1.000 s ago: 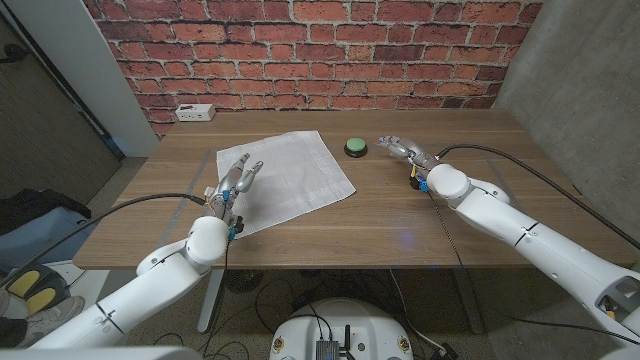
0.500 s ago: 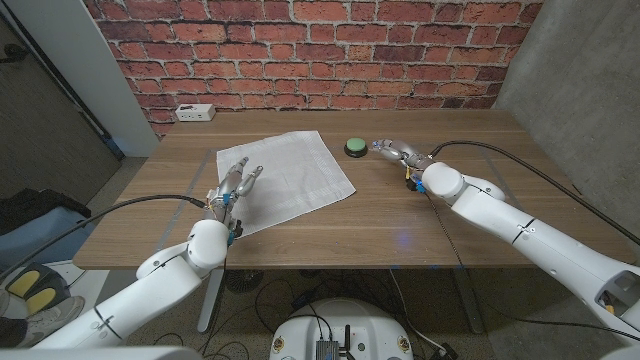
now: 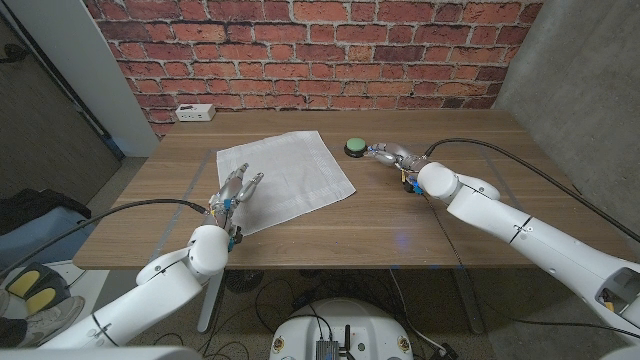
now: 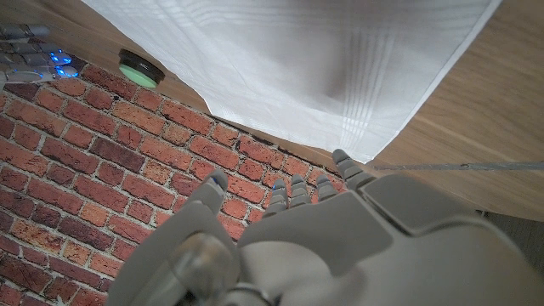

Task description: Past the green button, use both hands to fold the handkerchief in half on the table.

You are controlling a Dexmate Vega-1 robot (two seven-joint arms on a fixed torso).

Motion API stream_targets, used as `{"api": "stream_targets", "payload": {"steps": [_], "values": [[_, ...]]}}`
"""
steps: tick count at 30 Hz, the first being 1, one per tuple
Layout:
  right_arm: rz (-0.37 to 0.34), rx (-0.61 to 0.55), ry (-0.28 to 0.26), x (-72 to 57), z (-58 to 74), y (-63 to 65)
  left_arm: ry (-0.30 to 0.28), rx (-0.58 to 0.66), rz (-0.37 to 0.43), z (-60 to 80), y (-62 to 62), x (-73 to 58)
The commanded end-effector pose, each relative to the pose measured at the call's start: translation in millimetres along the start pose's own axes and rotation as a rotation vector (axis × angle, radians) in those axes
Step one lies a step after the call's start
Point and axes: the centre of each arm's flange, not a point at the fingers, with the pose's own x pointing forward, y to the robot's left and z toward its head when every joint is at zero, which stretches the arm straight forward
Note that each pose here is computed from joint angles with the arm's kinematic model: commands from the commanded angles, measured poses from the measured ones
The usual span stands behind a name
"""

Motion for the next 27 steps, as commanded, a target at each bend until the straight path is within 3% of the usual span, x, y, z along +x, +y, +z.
{"api": "stream_targets", "payload": {"steps": [1, 21, 27], "values": [[0.026, -0.092, 0.014, -0.9, 9.1, 10.4, 0.021, 0.011, -0.014, -6.8, -1.2, -13.0], [0.008, -0.267, -0.005, -9.9, 26.4, 30.0, 0.03, 0.039, -0.035, -13.7, 0.1, -21.7], [0.006, -0.323, -0.017, -10.3, 30.3, 36.0, 0.058, 0.071, -0.028, -12.5, -0.5, -24.6]]}}
